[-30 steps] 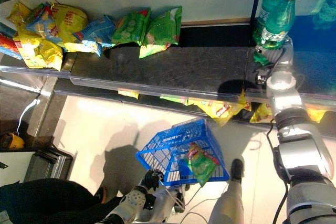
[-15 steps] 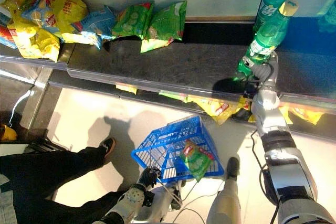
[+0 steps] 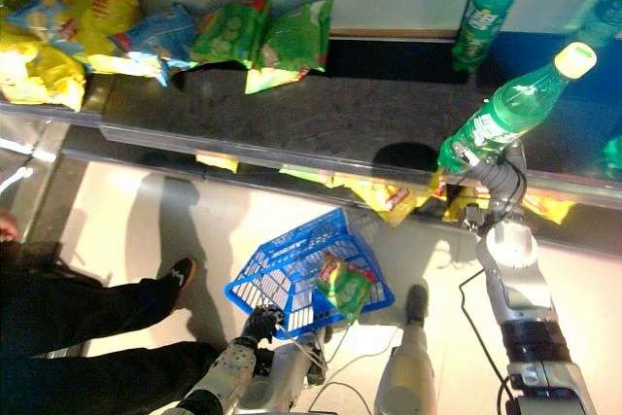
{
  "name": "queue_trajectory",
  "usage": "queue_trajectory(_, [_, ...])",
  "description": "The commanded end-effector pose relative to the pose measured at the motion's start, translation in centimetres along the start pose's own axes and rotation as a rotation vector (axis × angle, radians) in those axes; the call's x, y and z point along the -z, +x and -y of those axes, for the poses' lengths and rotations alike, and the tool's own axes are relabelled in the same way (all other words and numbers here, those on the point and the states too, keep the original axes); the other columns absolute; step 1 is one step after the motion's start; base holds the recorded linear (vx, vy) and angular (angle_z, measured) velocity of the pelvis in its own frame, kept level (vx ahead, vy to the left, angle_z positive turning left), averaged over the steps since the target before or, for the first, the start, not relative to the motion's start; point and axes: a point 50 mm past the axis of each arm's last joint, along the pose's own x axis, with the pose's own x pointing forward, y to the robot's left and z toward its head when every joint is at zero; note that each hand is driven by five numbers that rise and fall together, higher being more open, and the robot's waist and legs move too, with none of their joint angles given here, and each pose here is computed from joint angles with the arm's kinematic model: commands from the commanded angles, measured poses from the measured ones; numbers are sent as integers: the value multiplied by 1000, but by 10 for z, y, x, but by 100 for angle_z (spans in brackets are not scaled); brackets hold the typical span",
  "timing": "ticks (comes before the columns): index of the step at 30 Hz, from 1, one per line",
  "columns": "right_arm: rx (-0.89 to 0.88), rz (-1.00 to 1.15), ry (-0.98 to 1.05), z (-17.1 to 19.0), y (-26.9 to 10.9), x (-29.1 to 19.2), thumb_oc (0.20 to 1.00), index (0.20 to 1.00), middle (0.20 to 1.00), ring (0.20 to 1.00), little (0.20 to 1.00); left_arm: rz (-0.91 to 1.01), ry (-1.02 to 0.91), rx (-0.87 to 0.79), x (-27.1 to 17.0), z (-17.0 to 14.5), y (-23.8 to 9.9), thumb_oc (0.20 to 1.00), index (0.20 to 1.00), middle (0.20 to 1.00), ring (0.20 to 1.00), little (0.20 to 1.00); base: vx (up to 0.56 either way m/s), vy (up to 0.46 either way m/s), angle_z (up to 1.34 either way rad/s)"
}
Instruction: Pick up the snacks into the basket
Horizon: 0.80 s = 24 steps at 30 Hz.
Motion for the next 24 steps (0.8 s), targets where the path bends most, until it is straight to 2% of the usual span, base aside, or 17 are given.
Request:
queue_trajectory(1, [-138, 281, 24, -6, -9, -52, 200, 200, 200, 200, 200, -222, 95, -129, 54, -49, -9, 200, 200, 200, 200, 200, 32, -58, -18])
queue_trajectory(6, [-336, 155, 110, -20, -49, -37, 200, 200, 200, 200, 200, -295, 21, -166, 70, -59, -15, 200, 200, 200, 200, 200, 43, -50, -9])
queue_trajectory(11, [-509, -24, 5, -24, -81, -17, 200, 200, 200, 200, 200, -336, -35, -192, 80, -67, -19, 200, 200, 200, 200, 200, 41, -44, -20])
queue_trajectory(15, [-569, -210, -318, -15, -100, 21, 200, 200, 200, 200, 200, -344, -66, -216, 80, -73, -19, 200, 200, 200, 200, 200, 1, -28, -15])
queue_trajectory(18, [-582, -432, -510, -6, -121, 73, 200, 200, 200, 200, 200, -306, -59, -229, 69, -74, -14, 200, 200, 200, 200, 200, -37, -19, -16])
queue_trajectory(21, [-630, -612, -700, -5, -139, 122, 200, 200, 200, 200, 200, -183, -40, -233, 41, -73, -4, 200, 200, 200, 200, 200, -83, -11, -4])
queue_trajectory(24, [-622, -720, -780, -15, -141, 156, 200, 200, 200, 200, 200, -9, -6, -218, -4, -66, 8, 200, 200, 200, 200, 200, -100, -13, 2])
